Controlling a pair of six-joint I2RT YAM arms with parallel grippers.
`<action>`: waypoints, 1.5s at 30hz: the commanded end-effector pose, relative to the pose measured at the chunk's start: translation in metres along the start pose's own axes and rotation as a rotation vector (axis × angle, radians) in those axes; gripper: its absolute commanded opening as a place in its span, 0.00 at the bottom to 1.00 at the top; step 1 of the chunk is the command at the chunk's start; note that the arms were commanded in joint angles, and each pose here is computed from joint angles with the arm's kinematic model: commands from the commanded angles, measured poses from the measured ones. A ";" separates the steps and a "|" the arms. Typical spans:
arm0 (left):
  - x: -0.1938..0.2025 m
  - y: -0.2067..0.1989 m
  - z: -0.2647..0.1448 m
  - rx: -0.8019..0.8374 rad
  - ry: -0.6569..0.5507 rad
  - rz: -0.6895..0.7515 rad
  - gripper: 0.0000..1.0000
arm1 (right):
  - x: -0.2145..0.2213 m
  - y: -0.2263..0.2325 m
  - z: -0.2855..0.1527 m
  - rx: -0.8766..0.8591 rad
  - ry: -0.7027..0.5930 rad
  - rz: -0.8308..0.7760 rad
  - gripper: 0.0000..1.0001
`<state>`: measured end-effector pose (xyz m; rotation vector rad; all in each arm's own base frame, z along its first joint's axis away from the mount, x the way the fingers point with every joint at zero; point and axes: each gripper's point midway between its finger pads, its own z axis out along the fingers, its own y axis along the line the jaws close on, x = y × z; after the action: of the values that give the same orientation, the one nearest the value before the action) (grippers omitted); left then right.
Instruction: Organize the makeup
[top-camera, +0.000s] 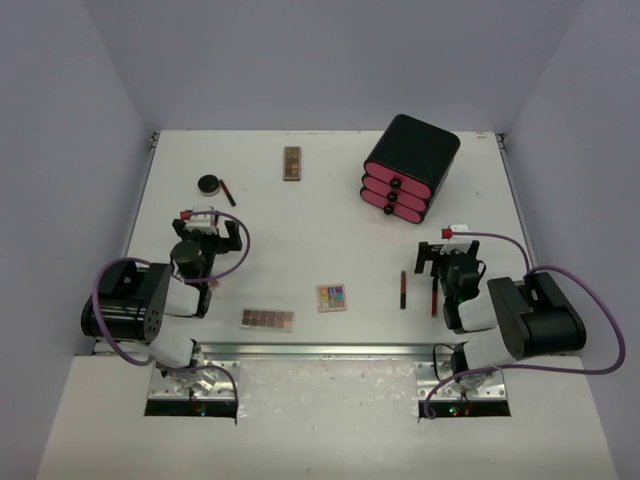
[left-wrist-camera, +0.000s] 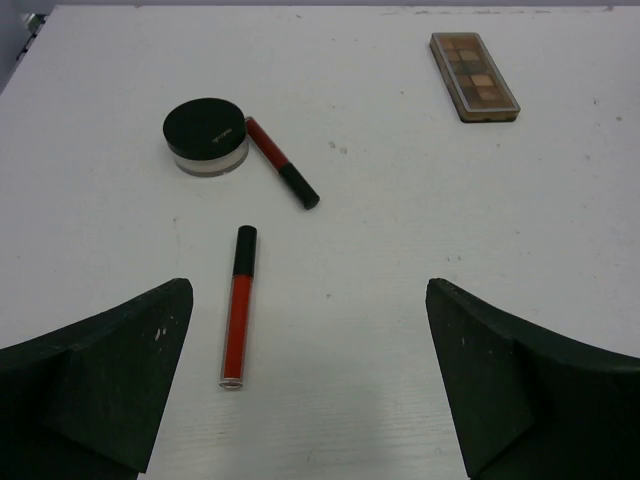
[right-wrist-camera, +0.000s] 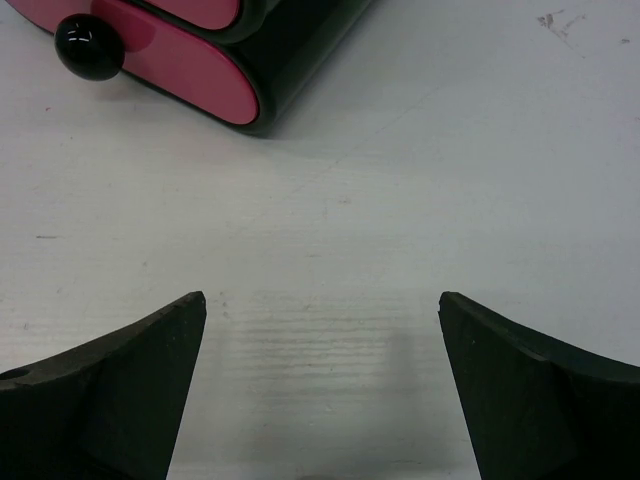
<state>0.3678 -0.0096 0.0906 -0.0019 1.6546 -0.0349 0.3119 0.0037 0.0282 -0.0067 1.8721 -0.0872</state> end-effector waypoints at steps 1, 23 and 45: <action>-0.020 -0.001 0.005 0.005 -0.067 -0.013 1.00 | -0.010 -0.010 0.001 0.056 -0.037 0.017 0.99; -0.158 -0.327 0.019 0.844 0.132 0.223 0.76 | -0.279 0.021 0.042 -0.075 -0.040 0.228 0.96; -0.098 -0.438 0.096 0.672 0.205 0.222 0.46 | -0.226 0.014 0.190 0.106 0.215 0.217 0.71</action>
<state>0.4433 -0.4413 0.1659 0.8108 1.8340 -0.4767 0.5614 0.0228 0.1870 0.2453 2.0657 -0.0275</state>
